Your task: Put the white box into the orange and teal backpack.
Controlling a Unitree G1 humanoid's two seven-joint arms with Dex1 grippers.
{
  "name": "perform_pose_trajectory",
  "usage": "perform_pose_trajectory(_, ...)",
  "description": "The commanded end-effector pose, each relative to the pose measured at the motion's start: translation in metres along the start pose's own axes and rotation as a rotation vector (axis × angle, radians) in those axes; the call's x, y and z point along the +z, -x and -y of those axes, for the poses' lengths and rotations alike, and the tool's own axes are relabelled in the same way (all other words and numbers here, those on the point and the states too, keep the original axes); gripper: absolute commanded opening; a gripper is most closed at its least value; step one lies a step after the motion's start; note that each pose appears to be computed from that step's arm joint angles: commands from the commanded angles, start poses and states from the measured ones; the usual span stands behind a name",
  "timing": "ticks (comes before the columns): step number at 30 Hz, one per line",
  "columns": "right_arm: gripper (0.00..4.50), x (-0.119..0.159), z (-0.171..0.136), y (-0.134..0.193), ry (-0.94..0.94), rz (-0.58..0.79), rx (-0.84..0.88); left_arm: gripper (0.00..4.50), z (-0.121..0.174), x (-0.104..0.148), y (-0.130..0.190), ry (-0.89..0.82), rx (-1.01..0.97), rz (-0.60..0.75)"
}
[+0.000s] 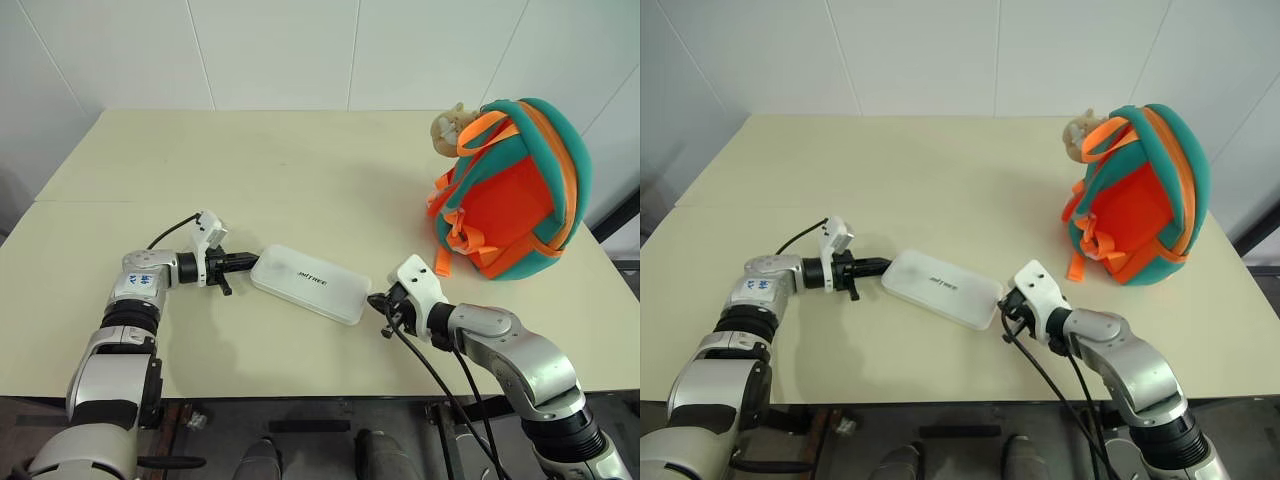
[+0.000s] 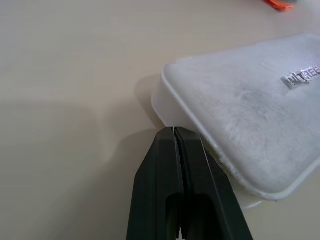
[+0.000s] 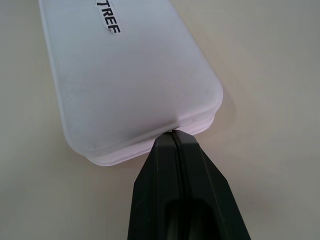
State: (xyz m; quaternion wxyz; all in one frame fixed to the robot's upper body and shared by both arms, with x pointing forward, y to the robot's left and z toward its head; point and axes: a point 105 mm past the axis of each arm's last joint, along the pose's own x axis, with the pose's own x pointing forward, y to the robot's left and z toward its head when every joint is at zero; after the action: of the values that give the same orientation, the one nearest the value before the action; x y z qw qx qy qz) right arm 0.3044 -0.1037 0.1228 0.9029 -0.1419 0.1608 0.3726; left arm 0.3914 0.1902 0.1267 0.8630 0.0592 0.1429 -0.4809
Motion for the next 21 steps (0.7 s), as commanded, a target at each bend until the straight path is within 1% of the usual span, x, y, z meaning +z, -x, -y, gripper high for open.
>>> perform_pose_trajectory(1, 0.00, 0.014, -0.009, 0.001, 0.037, 0.048, 0.058, 0.04, 0.014, 0.002, -0.002, -0.027, -0.088, -0.021)
perform_pose_trajectory(7, 0.00, 0.015, -0.006, 0.003, 0.059, 0.040, 0.065, 0.04, 0.024, 0.002, 0.001, -0.046, -0.122, -0.051)
perform_pose_trajectory(15, 0.00, 0.014, -0.003, 0.004, 0.084, 0.026, 0.083, 0.04, 0.044, 0.000, 0.003, -0.060, -0.200, -0.093)
perform_pose_trajectory(21, 0.00, 0.012, -0.004, 0.008, 0.111, 0.008, 0.127, 0.04, 0.060, -0.006, 0.008, -0.050, -0.246, -0.155)
